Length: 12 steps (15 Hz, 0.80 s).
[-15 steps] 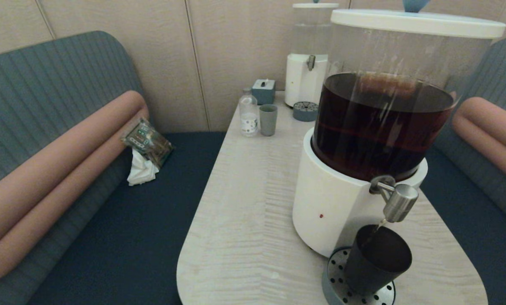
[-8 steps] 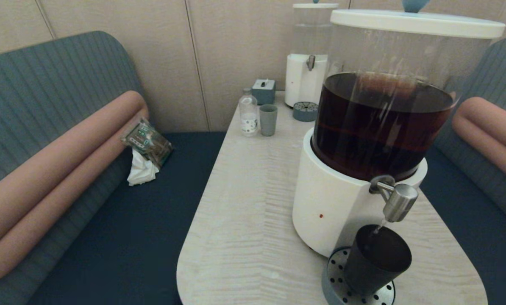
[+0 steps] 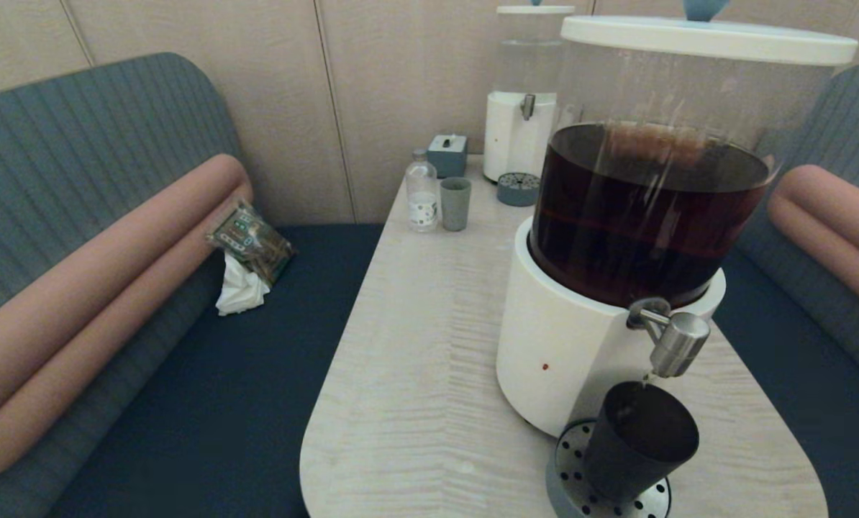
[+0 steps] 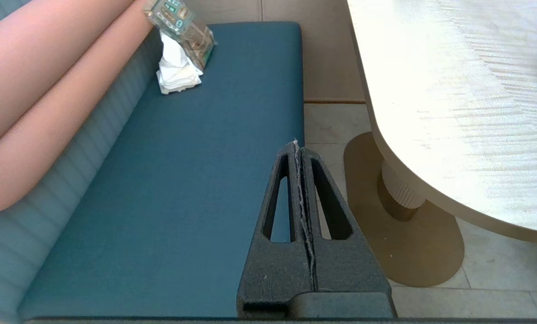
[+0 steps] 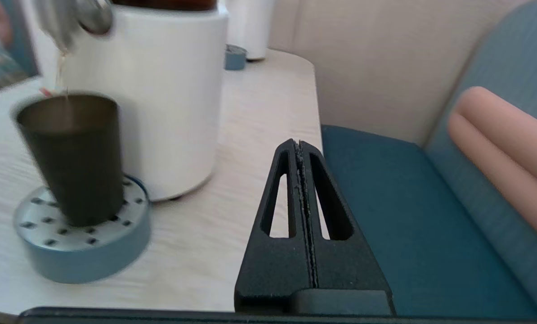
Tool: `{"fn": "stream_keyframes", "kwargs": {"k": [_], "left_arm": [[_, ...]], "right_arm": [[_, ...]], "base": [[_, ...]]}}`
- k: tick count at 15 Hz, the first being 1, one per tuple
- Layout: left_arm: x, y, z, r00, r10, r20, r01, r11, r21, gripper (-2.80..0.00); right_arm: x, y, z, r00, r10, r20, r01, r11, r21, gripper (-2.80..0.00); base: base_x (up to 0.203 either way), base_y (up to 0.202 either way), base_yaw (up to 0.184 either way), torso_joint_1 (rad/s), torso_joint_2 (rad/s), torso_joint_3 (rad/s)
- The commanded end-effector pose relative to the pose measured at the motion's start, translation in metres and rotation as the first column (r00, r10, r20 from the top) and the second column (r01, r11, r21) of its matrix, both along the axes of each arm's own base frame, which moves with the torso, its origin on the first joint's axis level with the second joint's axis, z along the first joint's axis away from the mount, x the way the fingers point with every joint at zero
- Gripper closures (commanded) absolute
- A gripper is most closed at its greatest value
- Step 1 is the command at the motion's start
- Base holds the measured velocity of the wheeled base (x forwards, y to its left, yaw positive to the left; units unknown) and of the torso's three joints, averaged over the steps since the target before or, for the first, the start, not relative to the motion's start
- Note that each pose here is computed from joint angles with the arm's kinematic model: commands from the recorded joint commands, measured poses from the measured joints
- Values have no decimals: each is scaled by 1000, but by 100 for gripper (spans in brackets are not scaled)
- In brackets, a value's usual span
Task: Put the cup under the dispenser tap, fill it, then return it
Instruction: Turn off the faucet
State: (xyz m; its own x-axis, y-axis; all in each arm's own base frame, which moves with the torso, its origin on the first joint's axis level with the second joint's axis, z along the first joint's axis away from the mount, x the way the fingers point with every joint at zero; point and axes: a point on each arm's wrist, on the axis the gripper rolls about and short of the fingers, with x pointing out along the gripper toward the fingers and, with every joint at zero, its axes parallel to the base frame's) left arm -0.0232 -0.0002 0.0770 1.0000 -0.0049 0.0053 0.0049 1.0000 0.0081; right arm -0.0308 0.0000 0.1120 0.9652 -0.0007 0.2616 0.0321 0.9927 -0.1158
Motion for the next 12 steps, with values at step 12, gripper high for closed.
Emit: {"fn": "stream_keyframes", "kwargs": {"k": [12], "left_arm": [[0, 0, 0, 1000, 0, -1, 0, 1000, 0, 0]], "right_arm": [[8, 0, -38, 966, 28, -257, -14, 998, 54, 0]], "base": [[0, 0, 0, 0, 0, 0]]}}
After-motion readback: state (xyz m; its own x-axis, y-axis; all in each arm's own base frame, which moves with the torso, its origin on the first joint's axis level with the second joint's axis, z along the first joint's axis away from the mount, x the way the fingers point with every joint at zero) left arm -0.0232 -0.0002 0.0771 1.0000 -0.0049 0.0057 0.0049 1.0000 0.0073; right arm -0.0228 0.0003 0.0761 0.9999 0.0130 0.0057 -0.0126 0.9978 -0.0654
